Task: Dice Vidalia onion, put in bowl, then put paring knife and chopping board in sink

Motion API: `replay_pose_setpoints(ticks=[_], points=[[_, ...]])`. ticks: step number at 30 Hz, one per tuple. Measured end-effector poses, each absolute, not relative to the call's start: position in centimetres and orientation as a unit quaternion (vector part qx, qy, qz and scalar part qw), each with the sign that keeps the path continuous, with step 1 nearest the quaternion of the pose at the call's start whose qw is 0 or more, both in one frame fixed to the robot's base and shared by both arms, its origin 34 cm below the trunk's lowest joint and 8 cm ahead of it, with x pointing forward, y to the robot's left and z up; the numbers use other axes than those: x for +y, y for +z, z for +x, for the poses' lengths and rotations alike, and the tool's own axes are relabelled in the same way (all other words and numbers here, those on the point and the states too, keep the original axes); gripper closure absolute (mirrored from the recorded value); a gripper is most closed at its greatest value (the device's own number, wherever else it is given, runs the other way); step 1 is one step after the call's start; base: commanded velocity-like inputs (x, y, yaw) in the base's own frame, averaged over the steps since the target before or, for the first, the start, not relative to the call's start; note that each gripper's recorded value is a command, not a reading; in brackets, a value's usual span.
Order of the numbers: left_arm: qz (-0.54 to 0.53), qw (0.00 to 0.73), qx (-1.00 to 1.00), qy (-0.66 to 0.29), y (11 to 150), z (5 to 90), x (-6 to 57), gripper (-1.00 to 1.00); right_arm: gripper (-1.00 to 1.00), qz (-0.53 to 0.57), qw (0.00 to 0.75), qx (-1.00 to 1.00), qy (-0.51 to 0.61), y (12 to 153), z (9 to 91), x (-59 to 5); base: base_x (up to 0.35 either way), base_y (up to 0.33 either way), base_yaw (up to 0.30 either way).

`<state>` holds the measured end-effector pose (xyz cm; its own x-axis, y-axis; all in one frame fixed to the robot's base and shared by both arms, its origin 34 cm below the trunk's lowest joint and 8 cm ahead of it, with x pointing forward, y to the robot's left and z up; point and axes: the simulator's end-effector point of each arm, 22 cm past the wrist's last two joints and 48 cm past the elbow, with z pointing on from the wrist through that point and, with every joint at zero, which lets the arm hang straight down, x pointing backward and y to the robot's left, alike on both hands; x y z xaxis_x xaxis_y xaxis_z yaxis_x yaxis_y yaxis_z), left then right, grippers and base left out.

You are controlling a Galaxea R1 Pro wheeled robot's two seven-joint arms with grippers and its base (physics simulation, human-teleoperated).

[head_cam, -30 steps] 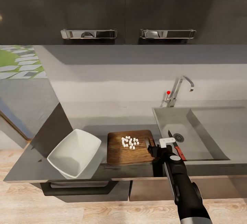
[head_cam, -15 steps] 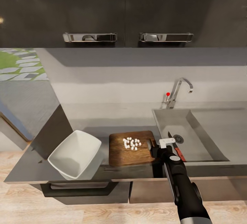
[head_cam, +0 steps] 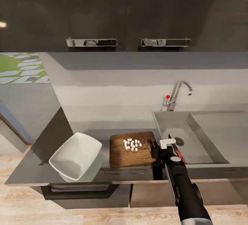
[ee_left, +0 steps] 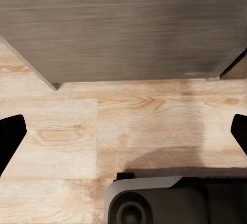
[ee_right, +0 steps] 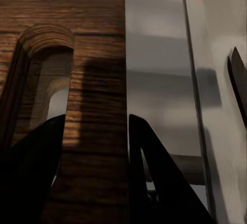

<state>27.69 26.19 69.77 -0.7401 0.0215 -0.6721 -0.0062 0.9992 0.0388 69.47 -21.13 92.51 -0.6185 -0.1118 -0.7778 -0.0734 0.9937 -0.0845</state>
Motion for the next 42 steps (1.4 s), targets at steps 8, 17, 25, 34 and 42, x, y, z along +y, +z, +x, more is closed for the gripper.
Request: replay_pose_setpoints(ticks=[8,17,25,34,42], points=[[0.004,0.366,0.930,0.019,70.0,28.1,26.2,-1.00,1.00,-0.051,0.439,0.897,-0.022,93.3,69.6,-21.1,-0.022,0.000,0.000],[0.004,0.373,0.928,0.019,70.2,28.5,26.2,-1.00,1.00,-0.051,0.446,0.893,-0.022,94.1,69.7,-21.1,-0.093,0.000,0.000],[0.004,0.379,0.925,0.019,70.5,28.9,26.2,-1.00,1.00,-0.051,0.452,0.890,-0.022,94.9,69.8,-21.1,0.000,0.000,0.000],[0.004,0.386,0.922,0.019,70.7,29.3,26.2,-1.00,1.00,-0.051,0.459,0.887,-0.022,95.8,69.8,-21.1,0.000,0.000,0.000],[0.003,0.392,0.920,0.019,71.0,29.7,26.2,-1.00,1.00,-0.059,0.464,0.884,-0.004,96.4,69.8,-20.2,0.000,0.000,0.000]])
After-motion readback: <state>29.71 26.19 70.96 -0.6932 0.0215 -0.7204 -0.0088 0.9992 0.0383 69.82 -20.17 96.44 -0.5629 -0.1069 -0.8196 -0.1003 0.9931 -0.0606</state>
